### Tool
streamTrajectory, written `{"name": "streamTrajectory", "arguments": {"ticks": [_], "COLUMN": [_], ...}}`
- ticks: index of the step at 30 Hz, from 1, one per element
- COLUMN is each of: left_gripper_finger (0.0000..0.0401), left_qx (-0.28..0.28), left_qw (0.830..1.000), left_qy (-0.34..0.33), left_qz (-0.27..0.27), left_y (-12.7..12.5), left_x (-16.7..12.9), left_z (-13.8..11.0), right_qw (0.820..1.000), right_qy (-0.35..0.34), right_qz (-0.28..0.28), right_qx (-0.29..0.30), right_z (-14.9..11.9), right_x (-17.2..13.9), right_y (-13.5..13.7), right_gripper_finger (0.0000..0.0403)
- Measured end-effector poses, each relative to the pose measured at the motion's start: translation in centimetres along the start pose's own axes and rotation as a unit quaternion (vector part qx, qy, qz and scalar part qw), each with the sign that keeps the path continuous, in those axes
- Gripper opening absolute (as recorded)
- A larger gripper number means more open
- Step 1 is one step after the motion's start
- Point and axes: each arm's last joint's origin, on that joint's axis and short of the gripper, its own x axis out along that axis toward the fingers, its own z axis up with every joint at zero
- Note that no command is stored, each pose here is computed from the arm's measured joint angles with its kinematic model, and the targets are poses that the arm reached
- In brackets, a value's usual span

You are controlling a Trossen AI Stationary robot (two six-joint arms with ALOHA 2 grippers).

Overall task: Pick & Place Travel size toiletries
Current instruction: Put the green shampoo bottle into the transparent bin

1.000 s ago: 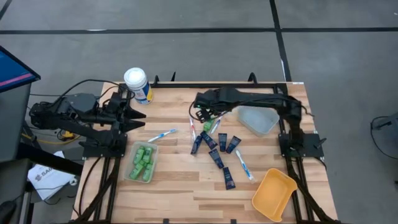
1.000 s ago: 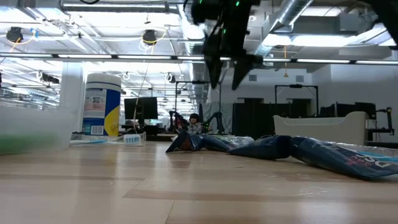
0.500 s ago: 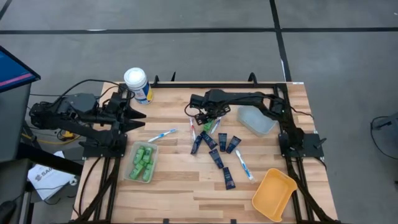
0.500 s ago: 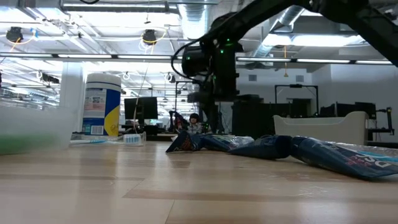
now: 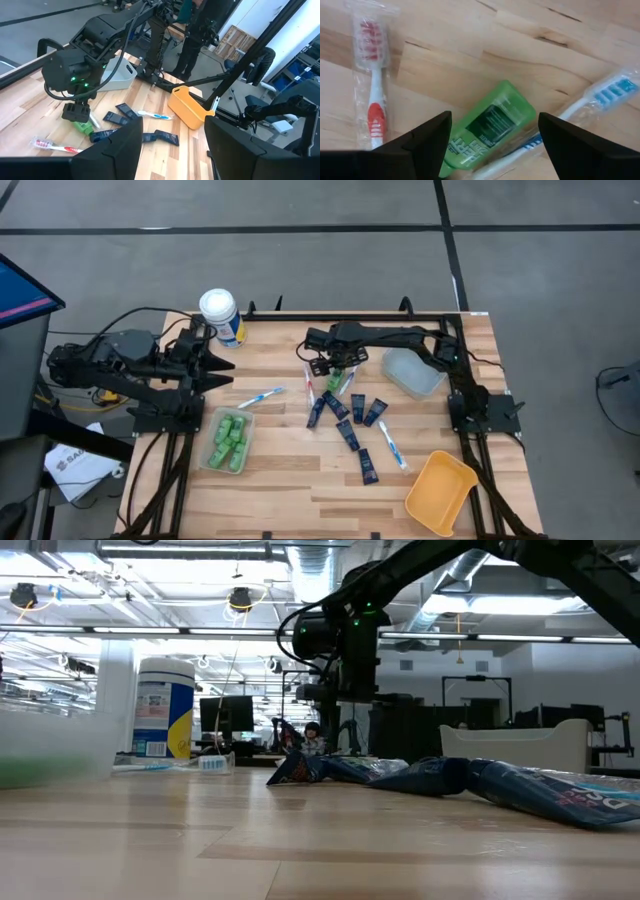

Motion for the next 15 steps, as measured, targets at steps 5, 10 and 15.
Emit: {"name": "streamTrajectory", "arguments": {"ticks": [5,10,15], "left_gripper_finger": [0.0209,0.0209,0.0209], "left_qx": [0.000,0.000,0.000], "left_qw": [1.000,1.000,1.000], "left_qy": [0.000,0.000,-0.001], "left_qz": [0.000,0.000,0.001], "left_y": [0.0,0.0,0.0], "left_x": [0.0,0.0,0.0], "left_z": [0.0,0.0,0.0], "right_qw": [1.000,0.999,0.998], "right_qy": [0.018,0.040,0.053], "right_qz": [-0.024,-0.004,-0.002], "right_qx": [0.000,-0.020,-0.029], "right_z": [-0.6,-1.1,-1.4], "right_x": [1.7,3.6,4.0], "right_y": [0.3,1.4,1.5], "right_gripper_finger": [0.0291,0.0291,0.0285]}}
